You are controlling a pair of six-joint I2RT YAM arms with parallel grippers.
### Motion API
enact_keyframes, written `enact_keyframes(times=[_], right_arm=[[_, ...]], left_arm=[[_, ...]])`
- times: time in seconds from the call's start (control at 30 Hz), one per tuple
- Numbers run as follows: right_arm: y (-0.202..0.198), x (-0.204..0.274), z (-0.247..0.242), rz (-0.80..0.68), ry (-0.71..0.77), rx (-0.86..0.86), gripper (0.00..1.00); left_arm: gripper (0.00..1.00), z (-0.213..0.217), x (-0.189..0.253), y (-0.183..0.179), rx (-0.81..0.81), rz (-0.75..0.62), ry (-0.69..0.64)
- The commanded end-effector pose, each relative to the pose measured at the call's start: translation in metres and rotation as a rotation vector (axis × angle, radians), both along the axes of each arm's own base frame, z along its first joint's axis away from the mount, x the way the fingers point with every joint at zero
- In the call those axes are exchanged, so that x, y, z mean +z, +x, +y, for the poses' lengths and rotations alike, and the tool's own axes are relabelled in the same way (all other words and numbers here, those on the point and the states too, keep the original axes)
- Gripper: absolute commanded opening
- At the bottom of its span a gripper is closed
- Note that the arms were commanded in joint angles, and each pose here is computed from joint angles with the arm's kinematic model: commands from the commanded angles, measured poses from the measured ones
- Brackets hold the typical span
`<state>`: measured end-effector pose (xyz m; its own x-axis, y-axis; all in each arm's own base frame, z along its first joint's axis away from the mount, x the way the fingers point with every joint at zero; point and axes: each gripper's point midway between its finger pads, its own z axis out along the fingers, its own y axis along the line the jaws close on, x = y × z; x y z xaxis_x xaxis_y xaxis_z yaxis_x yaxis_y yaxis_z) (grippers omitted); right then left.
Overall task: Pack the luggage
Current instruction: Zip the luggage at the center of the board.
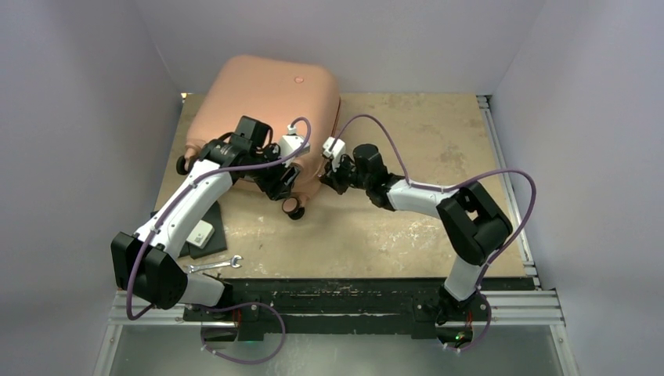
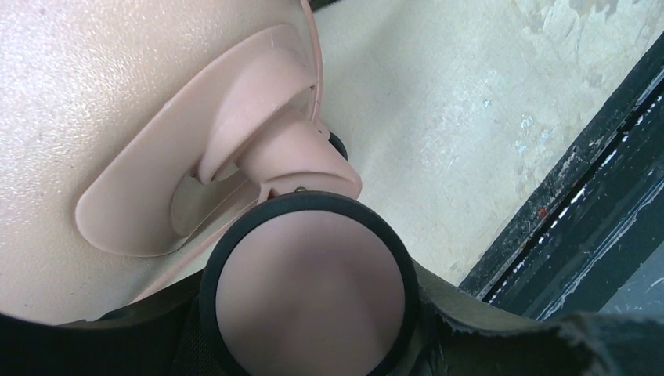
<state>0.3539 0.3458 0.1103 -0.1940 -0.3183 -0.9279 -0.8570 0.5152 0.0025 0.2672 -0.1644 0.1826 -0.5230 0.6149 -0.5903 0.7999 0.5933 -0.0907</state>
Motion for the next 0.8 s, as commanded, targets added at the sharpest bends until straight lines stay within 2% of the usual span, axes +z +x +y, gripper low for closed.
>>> enact_keyframes(times=[0.0,0.27,0.77], right_arm=[[0.082,0.063,-0.052,-0.144,0.114,-0.278,0.0],[0.092,0.069,-0.056,-0.147,0.106,-0.297,0.0],[0.183,0.065,-0.1,-0.164,0.018,-0.513,0.0]], left_arm=[[0.0,-0.024,0.04,-0.033,-0.107,-0.011,-0.16],[0.0,-0.025,0.035,-0.034,-0.117,-0.001,-0.145],[0.0,-0.026,0.024,-0.051,-0.171,0.028,-0.109]])
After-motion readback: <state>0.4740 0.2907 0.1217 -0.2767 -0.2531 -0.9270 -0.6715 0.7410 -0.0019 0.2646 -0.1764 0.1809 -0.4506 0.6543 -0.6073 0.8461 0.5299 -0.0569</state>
